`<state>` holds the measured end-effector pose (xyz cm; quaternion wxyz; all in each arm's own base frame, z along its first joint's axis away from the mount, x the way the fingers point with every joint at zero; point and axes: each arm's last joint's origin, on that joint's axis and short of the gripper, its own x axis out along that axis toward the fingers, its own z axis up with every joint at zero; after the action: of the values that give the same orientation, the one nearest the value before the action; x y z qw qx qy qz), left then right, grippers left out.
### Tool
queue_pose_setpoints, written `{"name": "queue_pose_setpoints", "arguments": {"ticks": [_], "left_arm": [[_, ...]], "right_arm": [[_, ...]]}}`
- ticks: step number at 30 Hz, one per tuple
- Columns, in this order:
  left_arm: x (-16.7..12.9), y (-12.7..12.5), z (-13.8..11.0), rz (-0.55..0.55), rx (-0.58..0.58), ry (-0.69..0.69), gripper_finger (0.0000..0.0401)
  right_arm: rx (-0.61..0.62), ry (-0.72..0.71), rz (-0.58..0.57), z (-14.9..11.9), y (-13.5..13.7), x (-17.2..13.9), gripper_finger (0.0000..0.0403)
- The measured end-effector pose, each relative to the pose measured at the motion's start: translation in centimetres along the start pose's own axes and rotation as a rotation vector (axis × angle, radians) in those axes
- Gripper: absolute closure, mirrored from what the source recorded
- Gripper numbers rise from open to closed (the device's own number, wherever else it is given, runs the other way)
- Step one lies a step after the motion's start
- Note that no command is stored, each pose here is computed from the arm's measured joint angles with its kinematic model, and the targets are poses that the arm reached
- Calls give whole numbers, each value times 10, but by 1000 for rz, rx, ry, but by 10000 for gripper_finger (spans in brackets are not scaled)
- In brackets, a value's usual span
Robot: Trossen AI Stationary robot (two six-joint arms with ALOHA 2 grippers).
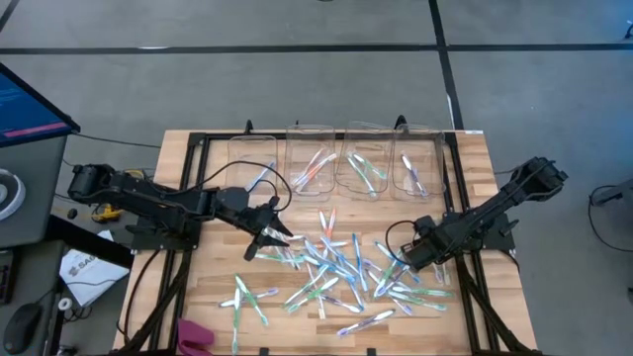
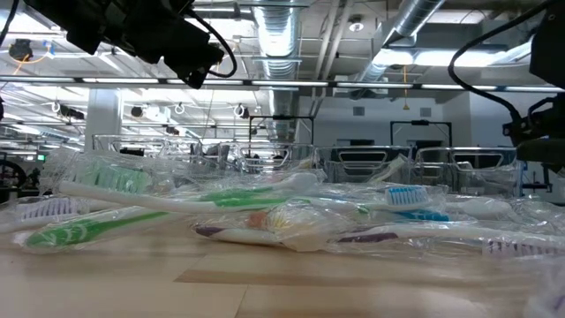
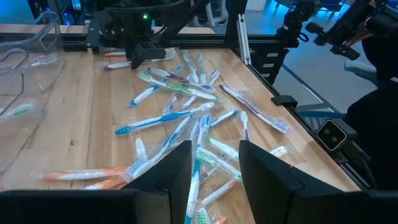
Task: Pick & Place Toothbrushes
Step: Put the violet toothbrush into the right transparent bin
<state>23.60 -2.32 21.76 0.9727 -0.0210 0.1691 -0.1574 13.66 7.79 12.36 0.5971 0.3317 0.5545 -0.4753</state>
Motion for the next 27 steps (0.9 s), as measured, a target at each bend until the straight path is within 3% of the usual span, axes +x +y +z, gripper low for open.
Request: {"name": "queue_pose_setpoints", "arguments": {"ticks": [10,20,27], "left_arm": [[0,0,0,0,0,0,275],[0,0,0,0,6,0,275],[0,0,0,0,7,0,275]], "right_arm": [[-3,-3,13,0,1,0,371],[-34,-13,5,0,3,-4,364],[-93,-19,-22,2,10,-26,396]]}}
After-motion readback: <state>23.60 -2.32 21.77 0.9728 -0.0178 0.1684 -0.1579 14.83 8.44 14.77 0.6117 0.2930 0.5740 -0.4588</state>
